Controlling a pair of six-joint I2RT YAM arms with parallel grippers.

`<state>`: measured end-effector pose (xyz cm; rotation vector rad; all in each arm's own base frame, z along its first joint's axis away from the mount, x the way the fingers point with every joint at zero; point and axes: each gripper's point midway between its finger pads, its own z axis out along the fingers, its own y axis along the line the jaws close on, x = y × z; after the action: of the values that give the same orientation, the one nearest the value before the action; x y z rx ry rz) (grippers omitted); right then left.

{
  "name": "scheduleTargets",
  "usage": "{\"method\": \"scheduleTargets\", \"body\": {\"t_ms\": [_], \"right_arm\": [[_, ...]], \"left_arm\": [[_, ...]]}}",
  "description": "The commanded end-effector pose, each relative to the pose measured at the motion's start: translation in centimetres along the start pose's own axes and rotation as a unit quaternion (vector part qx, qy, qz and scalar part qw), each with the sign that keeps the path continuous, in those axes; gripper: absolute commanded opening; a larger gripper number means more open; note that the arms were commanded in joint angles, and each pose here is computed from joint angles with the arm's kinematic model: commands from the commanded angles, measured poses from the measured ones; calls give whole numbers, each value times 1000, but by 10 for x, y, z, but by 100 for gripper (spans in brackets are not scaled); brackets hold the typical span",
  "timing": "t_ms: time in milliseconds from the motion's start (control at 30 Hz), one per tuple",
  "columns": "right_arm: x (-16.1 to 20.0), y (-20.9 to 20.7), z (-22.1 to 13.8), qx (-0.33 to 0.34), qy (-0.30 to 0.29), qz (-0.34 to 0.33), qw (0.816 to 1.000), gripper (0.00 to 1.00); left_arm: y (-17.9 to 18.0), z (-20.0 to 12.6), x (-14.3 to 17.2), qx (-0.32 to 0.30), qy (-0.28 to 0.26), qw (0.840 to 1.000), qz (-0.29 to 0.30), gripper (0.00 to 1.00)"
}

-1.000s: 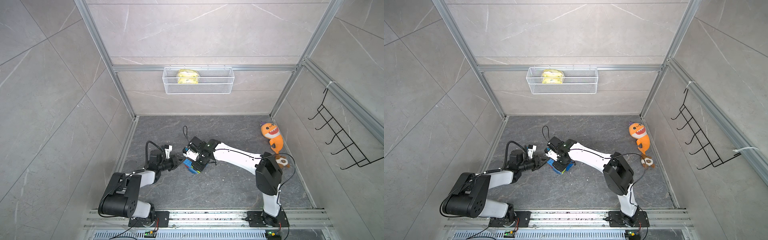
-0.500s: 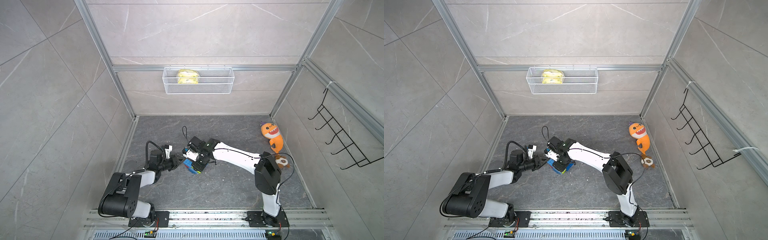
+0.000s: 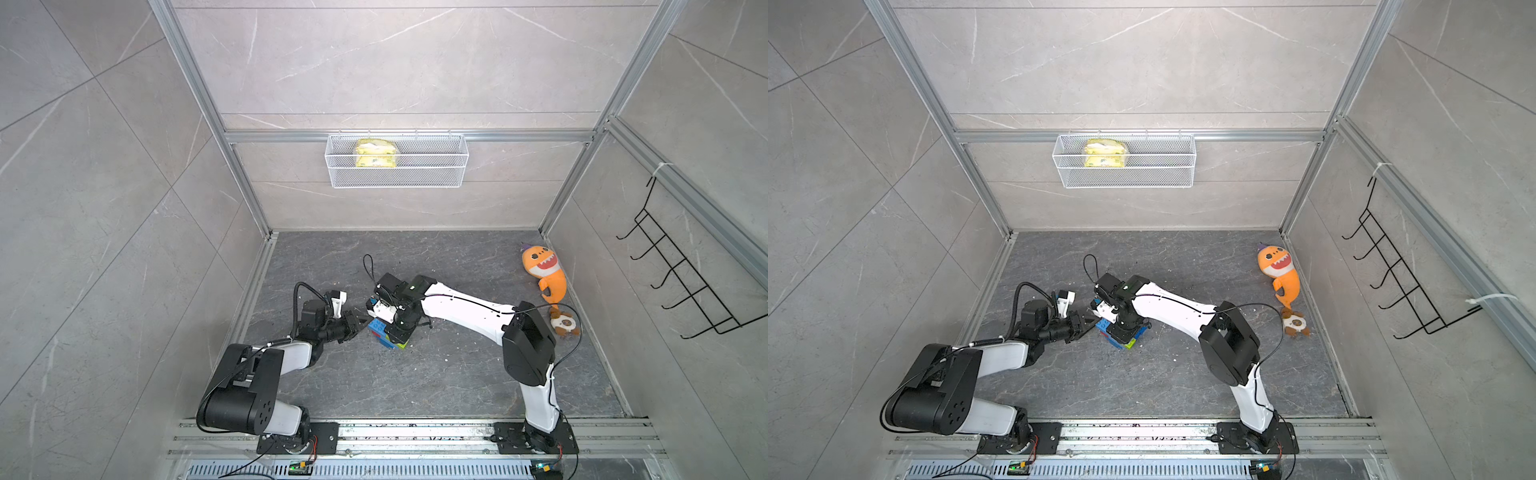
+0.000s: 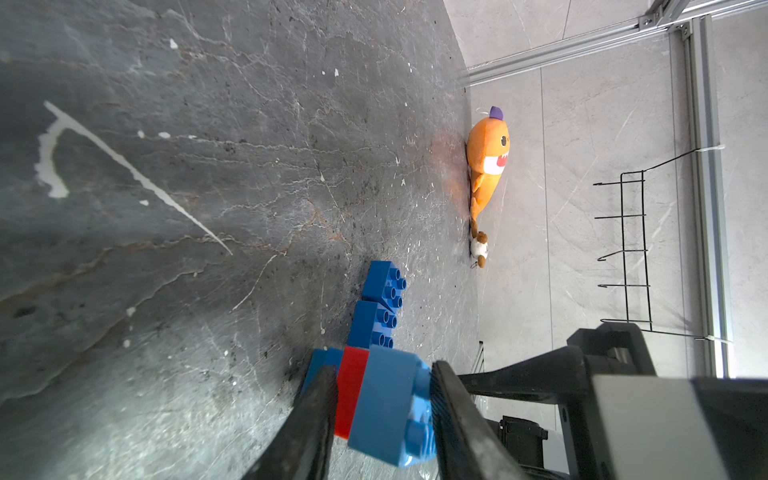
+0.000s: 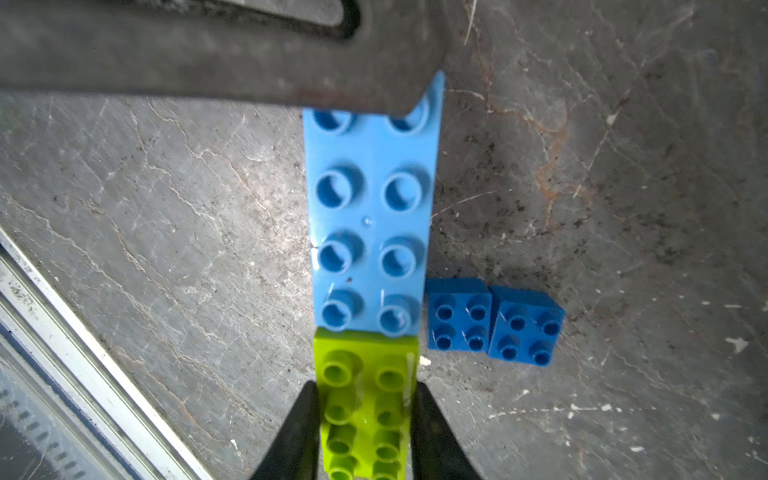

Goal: Assemble a heart with lego
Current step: Assemble the lego brick with the lego brick.

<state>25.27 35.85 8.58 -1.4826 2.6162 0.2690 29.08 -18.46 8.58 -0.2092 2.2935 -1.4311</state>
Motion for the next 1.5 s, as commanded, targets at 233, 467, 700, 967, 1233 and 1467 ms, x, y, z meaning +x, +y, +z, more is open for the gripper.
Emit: {"method": "scheduleTargets", "body": {"t_ms": [233, 467, 700, 967, 1233, 1467], "right_arm": [[8, -12, 21, 10, 55, 8, 998, 26], [3, -18, 22, 12, 88, 22, 996, 27], [-1, -19, 24, 14, 128, 35, 991, 27], [0, -16, 32, 16, 148, 29, 988, 27], [-6, -14, 31, 19, 143, 26, 989, 27], [-9, -12, 29, 20, 136, 23, 990, 28]], "left_arm": [[-5, 1, 3, 11, 4, 1000, 8, 41], [-6, 6, 5, 14, 8, 1000, 7, 40], [4, 5, 15, 12, 4, 1000, 0, 32], [22, 3, 31, -6, 11, 1000, -12, 30], [40, 0, 46, -32, 19, 999, -19, 28], [47, -2, 51, -42, 21, 999, -22, 29]]}}
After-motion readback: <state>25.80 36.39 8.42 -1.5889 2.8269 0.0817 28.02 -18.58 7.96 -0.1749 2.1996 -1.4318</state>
